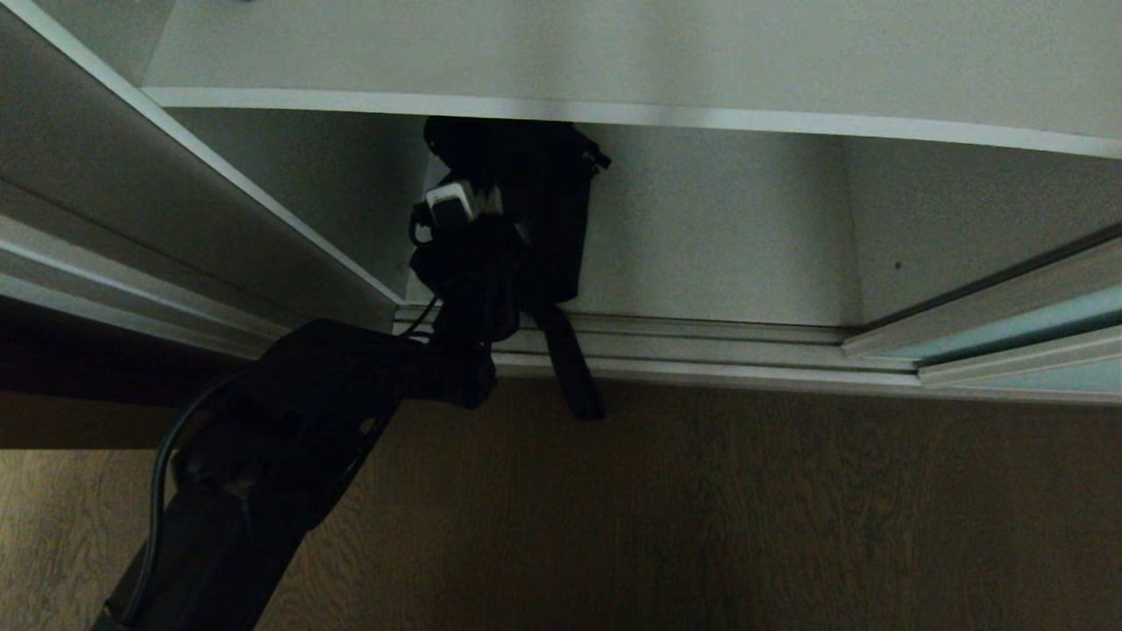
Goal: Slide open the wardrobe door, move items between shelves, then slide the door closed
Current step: Place the bag on the lower shelf
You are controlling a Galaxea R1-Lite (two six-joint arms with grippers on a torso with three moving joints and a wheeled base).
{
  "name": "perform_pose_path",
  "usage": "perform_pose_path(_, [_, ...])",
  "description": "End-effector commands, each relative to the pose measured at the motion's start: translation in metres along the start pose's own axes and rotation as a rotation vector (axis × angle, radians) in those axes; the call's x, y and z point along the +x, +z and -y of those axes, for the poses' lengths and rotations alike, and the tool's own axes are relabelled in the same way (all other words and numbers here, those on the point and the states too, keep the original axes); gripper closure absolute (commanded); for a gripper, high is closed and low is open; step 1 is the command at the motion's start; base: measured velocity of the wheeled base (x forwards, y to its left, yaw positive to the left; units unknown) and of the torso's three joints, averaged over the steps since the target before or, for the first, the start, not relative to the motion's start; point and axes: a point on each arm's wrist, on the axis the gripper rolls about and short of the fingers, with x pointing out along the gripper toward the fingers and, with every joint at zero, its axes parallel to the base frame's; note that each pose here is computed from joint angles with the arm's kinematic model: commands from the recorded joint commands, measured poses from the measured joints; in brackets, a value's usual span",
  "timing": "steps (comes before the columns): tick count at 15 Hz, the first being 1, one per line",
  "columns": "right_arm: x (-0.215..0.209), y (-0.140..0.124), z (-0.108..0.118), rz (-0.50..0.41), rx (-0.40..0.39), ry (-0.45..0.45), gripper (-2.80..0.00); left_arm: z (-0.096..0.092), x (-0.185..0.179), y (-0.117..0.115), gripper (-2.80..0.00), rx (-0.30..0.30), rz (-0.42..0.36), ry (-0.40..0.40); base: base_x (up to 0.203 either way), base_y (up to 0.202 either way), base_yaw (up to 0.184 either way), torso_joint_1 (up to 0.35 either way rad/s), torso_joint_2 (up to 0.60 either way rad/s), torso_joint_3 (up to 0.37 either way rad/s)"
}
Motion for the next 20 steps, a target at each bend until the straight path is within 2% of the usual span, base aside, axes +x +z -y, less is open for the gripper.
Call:
perform_pose_path(1, [0.0,0.0,0.0,0.004,-0.001,0.001,0.0,0.001,0.0,0.012,0.0,-0.032,0.087,0.003,0.0,0.0,0.0,0.0,0.0,0.0])
perform_pose_path(3, [0.0,0.0,0.0,0.004,-0.001,0.001,0.0,0.002,0.002,0.029,0.0,-0.041,0.177,0.004,0.0,0.0,0.0,0.0,0.0,0.0])
perform_pose_path(4, [0.0,0.0,0.0,0.004,-0.001,0.001,0.0,0.002,0.003,0.035,0.0,-0.023,0.2,0.001,0.0,0.0,0.0,0.0,0.0,0.0])
perform_pose_path(5, [0.0,0.0,0.0,0.004,-0.001,0.001,0.0,0.003,0.003,0.035,0.0,-0.01,0.201,-0.001,0.0,0.0,0.0,0.0,0.0,0.0])
perform_pose_path(8, [0.0,0.0,0.0,0.004,-0.001,0.001,0.0,0.003,0.004,0.039,0.0,-0.021,0.208,0.003,0.0,0.0,0.0,0.0,0.0,0.0])
perform_pose_path(11, [0.0,0.0,0.0,0.004,-0.001,0.001,0.0,0.006,0.01,0.062,0.0,-0.041,0.248,0.008,0.0,0.0,0.0,0.0,0.0,0.0])
perform_pose_path(13, [0.0,0.0,0.0,0.002,-0.001,0.001,0.0,0.007,0.013,0.076,0.0,-0.052,0.276,-0.019,0.0,0.0,0.0,0.0,0.0,0.0])
perform_pose_path(14, [0.0,0.0,0.0,0.004,-0.001,0.001,0.0,0.007,0.014,0.077,0.0,-0.047,0.281,-0.044,0.0,0.0,0.0,0.0,0.0,0.0])
perform_pose_path(16, [0.0,0.0,0.0,0.004,-0.001,0.001,0.0,-0.002,0.017,0.073,0.0,-0.043,0.279,-0.039,0.0,0.0,0.0,0.0,0.0,0.0])
perform_pose_path(20, [0.0,0.0,0.0,0.004,-0.001,0.001,0.0,-0.009,0.012,0.047,0.0,-0.034,0.235,-0.032,0.0,0.0,0.0,0.0,0.0,0.0])
